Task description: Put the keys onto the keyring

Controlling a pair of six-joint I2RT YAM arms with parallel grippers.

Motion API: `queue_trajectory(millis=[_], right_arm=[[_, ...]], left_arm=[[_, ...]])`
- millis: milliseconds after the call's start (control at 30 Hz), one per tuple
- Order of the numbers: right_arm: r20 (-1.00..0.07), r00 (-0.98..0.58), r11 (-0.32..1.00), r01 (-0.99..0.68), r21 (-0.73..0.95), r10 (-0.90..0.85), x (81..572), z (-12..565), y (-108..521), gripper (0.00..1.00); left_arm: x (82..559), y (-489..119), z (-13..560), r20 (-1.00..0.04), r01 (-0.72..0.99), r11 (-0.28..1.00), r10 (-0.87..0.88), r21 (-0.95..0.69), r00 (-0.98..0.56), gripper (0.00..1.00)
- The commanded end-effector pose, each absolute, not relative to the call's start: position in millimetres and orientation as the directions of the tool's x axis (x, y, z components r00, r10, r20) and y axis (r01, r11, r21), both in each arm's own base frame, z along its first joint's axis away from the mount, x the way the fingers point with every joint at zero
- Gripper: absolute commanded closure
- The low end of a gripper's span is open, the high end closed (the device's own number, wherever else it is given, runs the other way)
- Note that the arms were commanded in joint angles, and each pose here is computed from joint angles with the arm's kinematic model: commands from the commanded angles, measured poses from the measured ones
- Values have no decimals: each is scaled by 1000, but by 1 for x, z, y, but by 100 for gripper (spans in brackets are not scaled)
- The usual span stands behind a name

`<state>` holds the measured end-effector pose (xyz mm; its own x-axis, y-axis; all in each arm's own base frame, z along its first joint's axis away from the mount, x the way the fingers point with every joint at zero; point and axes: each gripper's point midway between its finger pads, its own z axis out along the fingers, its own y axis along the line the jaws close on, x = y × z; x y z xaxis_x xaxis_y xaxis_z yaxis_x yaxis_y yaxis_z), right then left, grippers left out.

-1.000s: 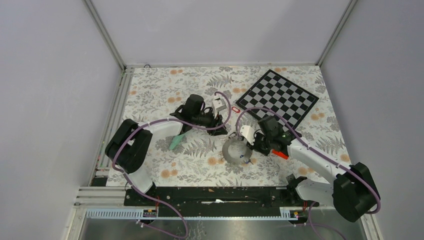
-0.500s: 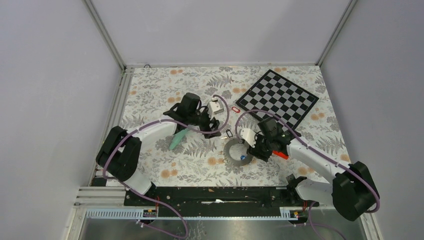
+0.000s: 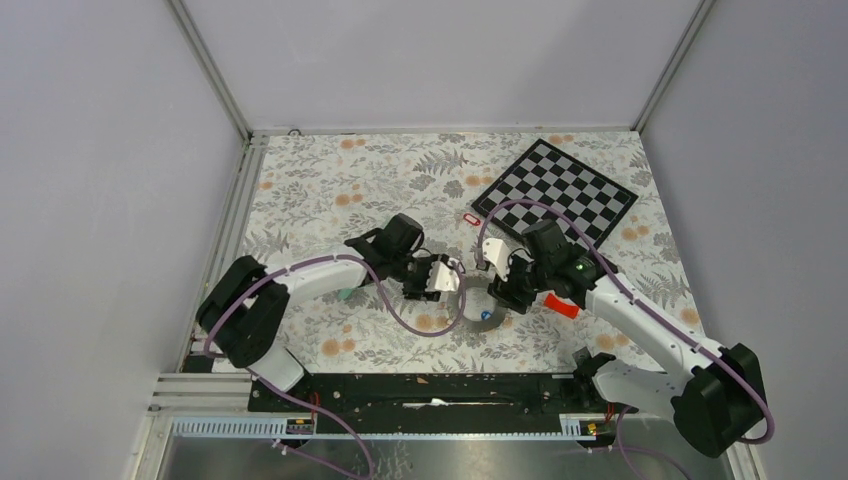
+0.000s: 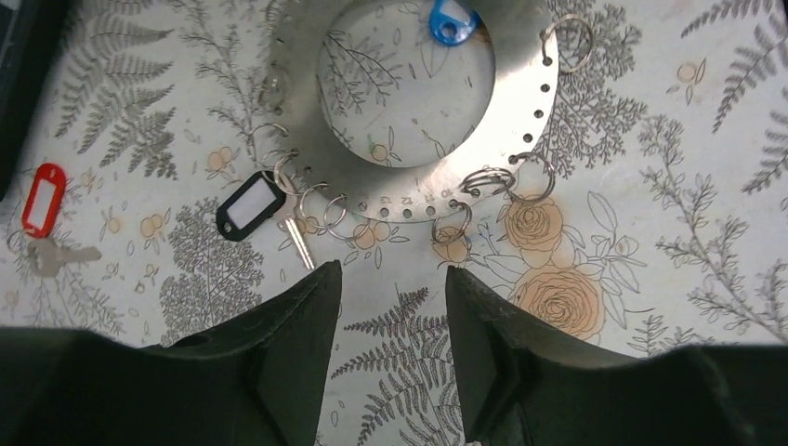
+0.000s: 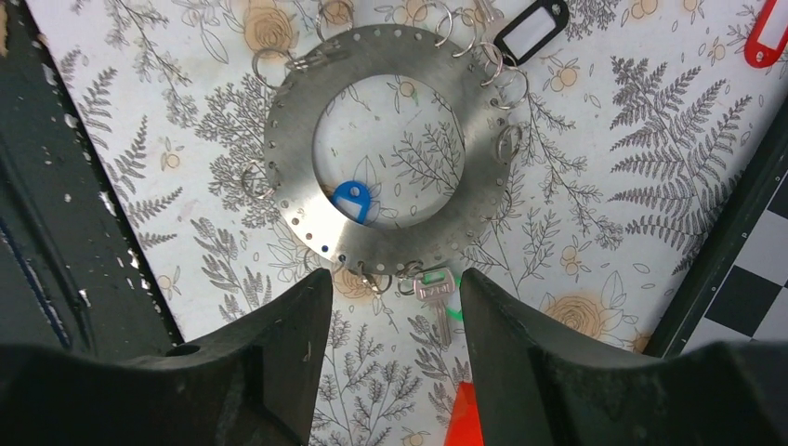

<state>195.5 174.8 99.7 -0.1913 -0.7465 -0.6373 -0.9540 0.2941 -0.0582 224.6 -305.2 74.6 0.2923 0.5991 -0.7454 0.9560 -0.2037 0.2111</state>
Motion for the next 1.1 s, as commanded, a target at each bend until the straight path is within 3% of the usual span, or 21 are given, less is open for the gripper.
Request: queue_trajectory(millis=[0,167,533,867,1067], right_arm=[[-690,-196,317,-947,-52,-697,193,116,180,40],[-685,-193,329,-942,-72,-703,191,114,174,40],[-680,-198,327,-943,-64,-706,187,108,172,41],[-680,-200,328,-942,-64,-705,186,108,172,41],[-680,-199,328,-943,-64,-705,186,108,172,41]], left_arm=[[231,-315,68,-665,879,-349,576,325,475,49],[222,-318,50,-603,830,-438,575,345,553,49],[211,-329,37,-567,802,-485,572,348,593,54],[210,-330,30,-559,803,-493,583,334,590,73],[212,-330,31,-559,811,-480,593,333,580,92]])
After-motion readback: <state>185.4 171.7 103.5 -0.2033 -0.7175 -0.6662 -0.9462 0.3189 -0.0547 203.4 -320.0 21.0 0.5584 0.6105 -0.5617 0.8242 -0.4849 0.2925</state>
